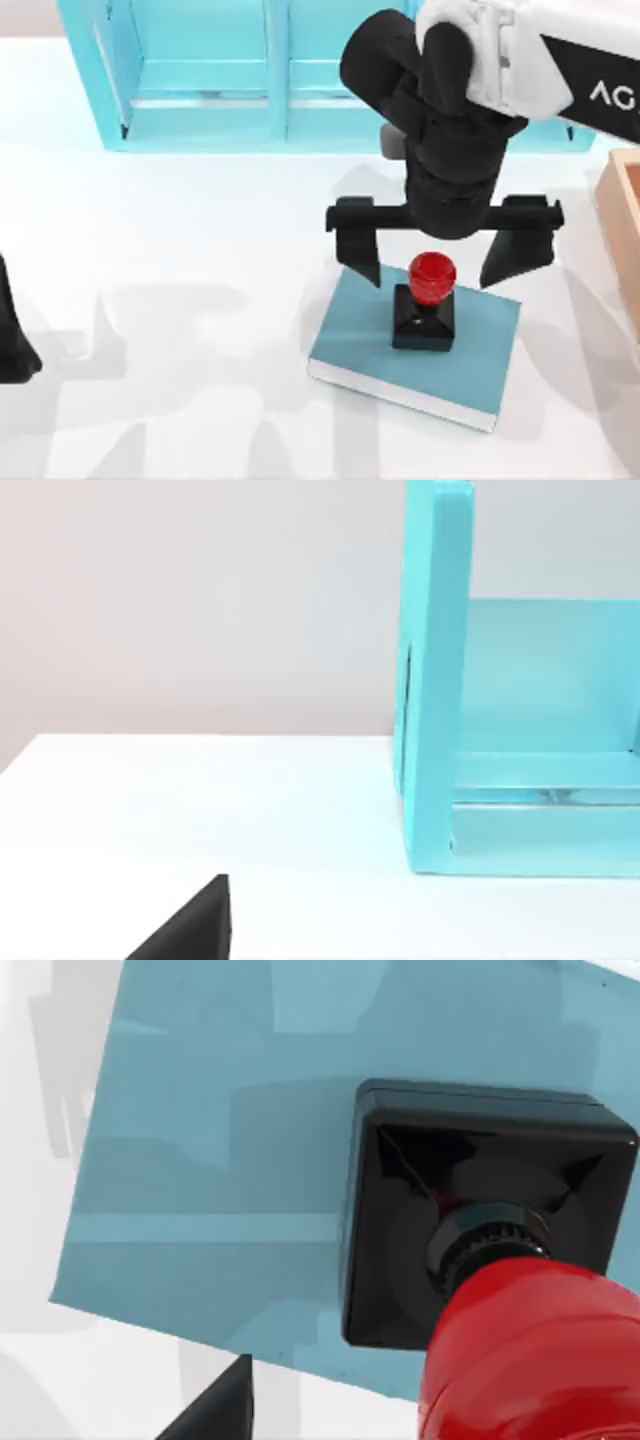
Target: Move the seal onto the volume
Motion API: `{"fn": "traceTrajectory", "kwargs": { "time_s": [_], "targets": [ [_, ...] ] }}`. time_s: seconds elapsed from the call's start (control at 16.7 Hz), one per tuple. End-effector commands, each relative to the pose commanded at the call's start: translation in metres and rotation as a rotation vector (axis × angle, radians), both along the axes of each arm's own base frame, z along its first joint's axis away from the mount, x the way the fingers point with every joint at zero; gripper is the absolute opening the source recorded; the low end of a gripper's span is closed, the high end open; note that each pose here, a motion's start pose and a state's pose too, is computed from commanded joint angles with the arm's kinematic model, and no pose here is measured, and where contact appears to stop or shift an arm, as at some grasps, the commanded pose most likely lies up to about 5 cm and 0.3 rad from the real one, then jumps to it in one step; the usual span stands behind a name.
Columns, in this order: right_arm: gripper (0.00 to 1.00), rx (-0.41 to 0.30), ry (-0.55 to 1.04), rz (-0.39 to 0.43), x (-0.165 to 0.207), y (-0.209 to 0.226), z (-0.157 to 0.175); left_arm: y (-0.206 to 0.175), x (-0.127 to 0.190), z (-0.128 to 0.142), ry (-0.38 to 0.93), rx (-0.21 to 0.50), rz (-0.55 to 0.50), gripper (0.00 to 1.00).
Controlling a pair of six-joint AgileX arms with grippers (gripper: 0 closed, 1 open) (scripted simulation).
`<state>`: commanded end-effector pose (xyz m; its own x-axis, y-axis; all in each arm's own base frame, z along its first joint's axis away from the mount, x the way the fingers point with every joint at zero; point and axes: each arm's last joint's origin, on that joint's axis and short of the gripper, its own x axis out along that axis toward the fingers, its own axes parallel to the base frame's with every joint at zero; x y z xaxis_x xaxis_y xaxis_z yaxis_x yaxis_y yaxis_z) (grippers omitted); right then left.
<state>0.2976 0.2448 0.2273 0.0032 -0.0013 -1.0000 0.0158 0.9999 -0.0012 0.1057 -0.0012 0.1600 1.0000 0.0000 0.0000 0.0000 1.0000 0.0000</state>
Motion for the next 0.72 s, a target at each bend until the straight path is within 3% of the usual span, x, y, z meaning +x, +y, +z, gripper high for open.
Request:
{"fn": "traceTrajectory", "kwargs": {
  "time_s": [0.3, 0.72],
  "targets": [
    [1.0, -0.001, 0.001, -0.001, 0.0, 0.0, 0.0, 0.0, 0.0, 0.0, 0.0, 0.0, 0.0, 1.0],
    [1.0, 0.0, 0.0, -0.001, 0.0, 0.0, 0.029, 0.0, 0.0, 0.0, 0.0, 0.0, 0.0, 1.0]
  ]
}}
